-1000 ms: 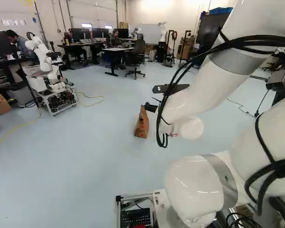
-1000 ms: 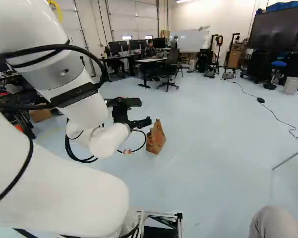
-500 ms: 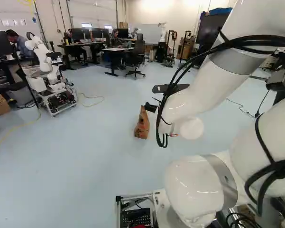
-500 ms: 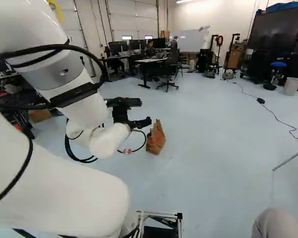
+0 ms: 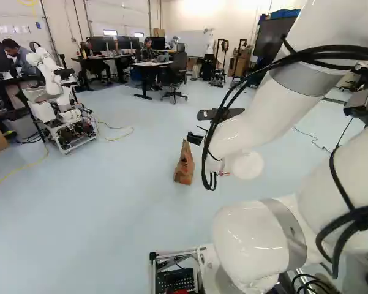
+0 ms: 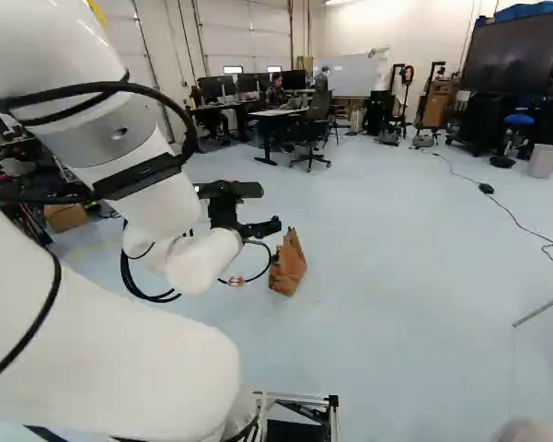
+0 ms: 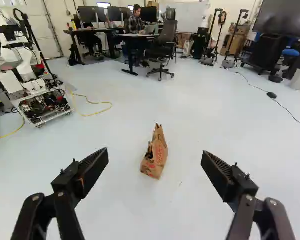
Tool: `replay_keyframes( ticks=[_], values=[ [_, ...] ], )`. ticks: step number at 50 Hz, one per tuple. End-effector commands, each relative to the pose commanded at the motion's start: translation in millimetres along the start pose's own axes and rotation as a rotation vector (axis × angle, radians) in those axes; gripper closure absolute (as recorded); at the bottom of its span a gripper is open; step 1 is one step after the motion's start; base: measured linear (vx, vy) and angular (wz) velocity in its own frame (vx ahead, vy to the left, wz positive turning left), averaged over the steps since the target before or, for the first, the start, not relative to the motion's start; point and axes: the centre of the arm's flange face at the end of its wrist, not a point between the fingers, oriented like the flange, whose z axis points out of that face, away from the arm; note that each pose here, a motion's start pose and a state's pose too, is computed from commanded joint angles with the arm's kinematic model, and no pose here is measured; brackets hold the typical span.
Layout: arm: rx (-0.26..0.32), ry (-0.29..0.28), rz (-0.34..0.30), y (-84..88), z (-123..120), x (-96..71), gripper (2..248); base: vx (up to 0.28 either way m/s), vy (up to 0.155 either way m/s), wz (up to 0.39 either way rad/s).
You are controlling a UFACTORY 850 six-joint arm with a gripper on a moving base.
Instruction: Pick up the grocery bag from the ground
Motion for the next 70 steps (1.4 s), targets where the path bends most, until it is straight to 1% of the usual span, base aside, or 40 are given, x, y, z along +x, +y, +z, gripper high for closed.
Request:
replay_keyframes(
  ticks=[27, 70],
  values=[
    [0.000, 0.000, 0.000, 0.0, 0.0, 0.0, 3, 0.158, -0.042, -0.014],
    [0.000, 0.000, 0.000, 0.0, 0.0, 0.0, 3, 0.179, 0.000, -0.019]
  ],
)
